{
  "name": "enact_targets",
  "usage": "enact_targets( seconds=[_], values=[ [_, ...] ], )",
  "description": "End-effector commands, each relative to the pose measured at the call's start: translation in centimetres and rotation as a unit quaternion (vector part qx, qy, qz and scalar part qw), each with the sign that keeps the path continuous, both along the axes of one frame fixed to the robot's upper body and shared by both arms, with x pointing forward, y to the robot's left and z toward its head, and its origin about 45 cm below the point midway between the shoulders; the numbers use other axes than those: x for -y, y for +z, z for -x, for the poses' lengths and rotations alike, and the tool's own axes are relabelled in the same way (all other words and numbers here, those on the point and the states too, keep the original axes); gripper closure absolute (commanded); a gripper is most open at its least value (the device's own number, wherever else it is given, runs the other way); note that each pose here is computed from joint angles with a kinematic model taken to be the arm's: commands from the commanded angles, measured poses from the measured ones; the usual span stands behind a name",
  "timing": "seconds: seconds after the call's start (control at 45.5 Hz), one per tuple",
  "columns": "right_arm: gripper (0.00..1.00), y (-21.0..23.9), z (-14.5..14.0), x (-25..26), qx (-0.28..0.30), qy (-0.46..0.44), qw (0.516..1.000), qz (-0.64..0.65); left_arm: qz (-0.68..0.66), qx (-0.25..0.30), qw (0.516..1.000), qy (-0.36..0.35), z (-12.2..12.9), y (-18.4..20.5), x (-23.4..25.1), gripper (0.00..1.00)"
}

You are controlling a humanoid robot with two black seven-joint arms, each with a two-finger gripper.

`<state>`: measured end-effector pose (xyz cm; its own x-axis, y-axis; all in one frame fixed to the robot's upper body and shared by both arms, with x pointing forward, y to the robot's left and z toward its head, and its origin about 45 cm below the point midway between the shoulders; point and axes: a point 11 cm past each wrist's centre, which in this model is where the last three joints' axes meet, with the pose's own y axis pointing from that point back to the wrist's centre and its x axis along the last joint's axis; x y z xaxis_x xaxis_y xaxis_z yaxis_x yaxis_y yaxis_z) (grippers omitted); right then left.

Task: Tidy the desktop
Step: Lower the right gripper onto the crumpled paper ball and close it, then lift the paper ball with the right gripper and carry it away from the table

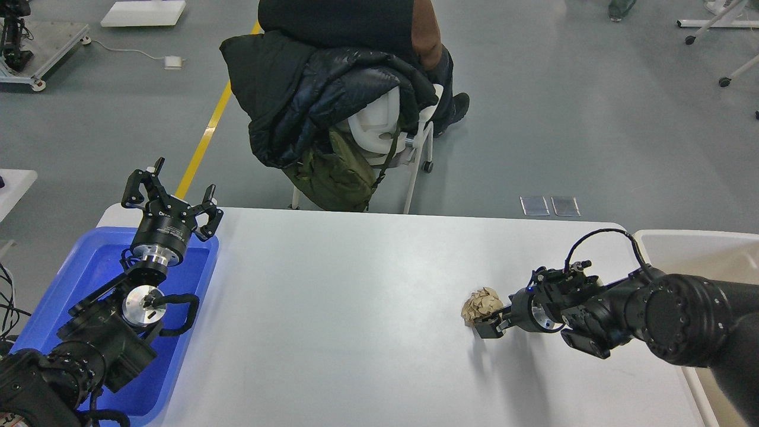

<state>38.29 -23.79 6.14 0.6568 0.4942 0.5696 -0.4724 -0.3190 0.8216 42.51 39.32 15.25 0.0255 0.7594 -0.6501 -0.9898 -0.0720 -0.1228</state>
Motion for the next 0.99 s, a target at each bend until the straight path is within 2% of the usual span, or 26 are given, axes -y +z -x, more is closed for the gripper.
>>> enact_targets(
  seconds=[0.0,0.132,0.22,0.264,0.308,0.352,0.814,0.968],
  values=[
    [0.25,-0.3,0.1,0.0,0.035,0.021,0.999,-0.012,0.000,0.000,1.000,0.000,0.0,0.0,0.0,0.00],
    [0.34,-0.4,0.1,0.1,0.044,0.025,0.999,-0.014,0.000,0.000,1.000,0.000,0.0,0.0,0.0,0.00],
    [0.46,-0.5,0.1,0.2,0.049,0.026,0.998,-0.013,0.000,0.001,1.000,0.000,0.0,0.1,0.0,0.00],
    [0.58,-0.6,0.1,0.4,0.048,0.026,0.998,-0.010,0.000,0.000,1.000,0.000,0.0,0.0,0.0,0.00],
    [0.84,-0.7,0.2,0.5,0.047,0.025,0.999,-0.008,0.000,0.001,1.000,0.000,0.0,0.1,0.0,0.00],
    [1.00,-0.8,0.2,0.6,0.044,0.021,0.999,-0.009,0.000,0.000,1.000,0.000,0.0,0.0,0.0,0.00],
    [1.00,-0.9,0.4,0.2,0.049,0.012,0.998,-0.024,0.000,0.000,1.000,0.000,0.0,0.0,0.0,0.00],
    [1.00,0.0,-0.2,-1.5,0.058,-0.016,0.995,-0.074,0.000,0.000,1.000,0.000,0.0,0.0,0.0,0.00]
  ],
)
